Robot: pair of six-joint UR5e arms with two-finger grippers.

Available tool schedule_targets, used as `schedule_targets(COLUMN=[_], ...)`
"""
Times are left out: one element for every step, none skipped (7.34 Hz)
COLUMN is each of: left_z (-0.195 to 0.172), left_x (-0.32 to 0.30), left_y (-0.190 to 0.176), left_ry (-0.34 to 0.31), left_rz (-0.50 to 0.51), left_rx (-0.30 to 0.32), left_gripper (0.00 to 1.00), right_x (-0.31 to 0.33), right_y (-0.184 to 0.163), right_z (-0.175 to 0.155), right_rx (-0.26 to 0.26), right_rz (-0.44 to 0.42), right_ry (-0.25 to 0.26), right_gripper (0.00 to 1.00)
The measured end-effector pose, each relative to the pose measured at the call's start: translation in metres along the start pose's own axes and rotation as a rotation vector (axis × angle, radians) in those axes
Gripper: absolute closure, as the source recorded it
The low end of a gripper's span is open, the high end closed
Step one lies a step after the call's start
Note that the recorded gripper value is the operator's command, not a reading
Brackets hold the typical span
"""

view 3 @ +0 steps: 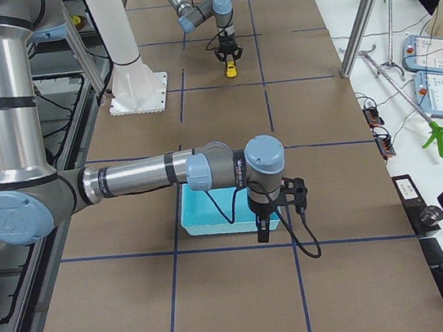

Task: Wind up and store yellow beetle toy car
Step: 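Keep dragging the car backward with the left gripper to wind it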

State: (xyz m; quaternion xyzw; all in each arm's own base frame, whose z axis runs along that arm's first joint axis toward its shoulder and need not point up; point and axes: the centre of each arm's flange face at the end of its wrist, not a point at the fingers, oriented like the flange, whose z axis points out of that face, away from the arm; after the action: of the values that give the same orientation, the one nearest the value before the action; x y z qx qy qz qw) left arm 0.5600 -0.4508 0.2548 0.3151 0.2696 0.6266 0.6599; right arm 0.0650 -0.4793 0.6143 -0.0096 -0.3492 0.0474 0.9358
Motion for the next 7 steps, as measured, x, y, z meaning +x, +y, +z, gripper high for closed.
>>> schedule_targets(left_z=[-0.0005, -0.0007, -0.0007, -0.0004, -0.0003, -0.0004, -0.0004], left_x=[0.0018, 0.0031, 0.0037, 0.0038, 0.0037, 0.0034, 0.0035], left_y=[0.0047, 0.0087, 0.0102, 0.011, 0.011, 0.0112, 0.0114], left_ry=[0.0, 0.0, 0.0, 0.001, 0.001, 0.0, 0.0], left_rz=[0.0, -0.001, -0.001, -0.001, -0.001, -0.001, -0.001], left_rx=[0.0, -0.001, -0.001, -0.002, -0.002, -0.002, -0.001], left_gripper=[1.0, 1.0, 1.0, 1.0, 1.0, 1.0, 1.0], right_x=[0.0, -0.0001, -0.0001, -0.0001, -0.0001, -0.0003, -0.0003], right_y=[0.0, 0.0, 0.0, 0.0, 0.0, 0.0, 0.0], right_z=[0.0, -0.0001, -0.0002, -0.0002, -0.0002, -0.0004, -0.0004], right_rx=[0.0, 0.0, 0.0, 0.0, 0.0, 0.001, 0.001], right_rz=[0.0, 0.0, 0.0, 0.0, 0.0, 0.0, -0.001], right_ry=[0.0, 0.0, 0.0, 0.0, 0.0, 0.0, 0.0], right_gripper=[0.0, 0.0, 0.0, 0.0, 0.0, 0.0, 0.0])
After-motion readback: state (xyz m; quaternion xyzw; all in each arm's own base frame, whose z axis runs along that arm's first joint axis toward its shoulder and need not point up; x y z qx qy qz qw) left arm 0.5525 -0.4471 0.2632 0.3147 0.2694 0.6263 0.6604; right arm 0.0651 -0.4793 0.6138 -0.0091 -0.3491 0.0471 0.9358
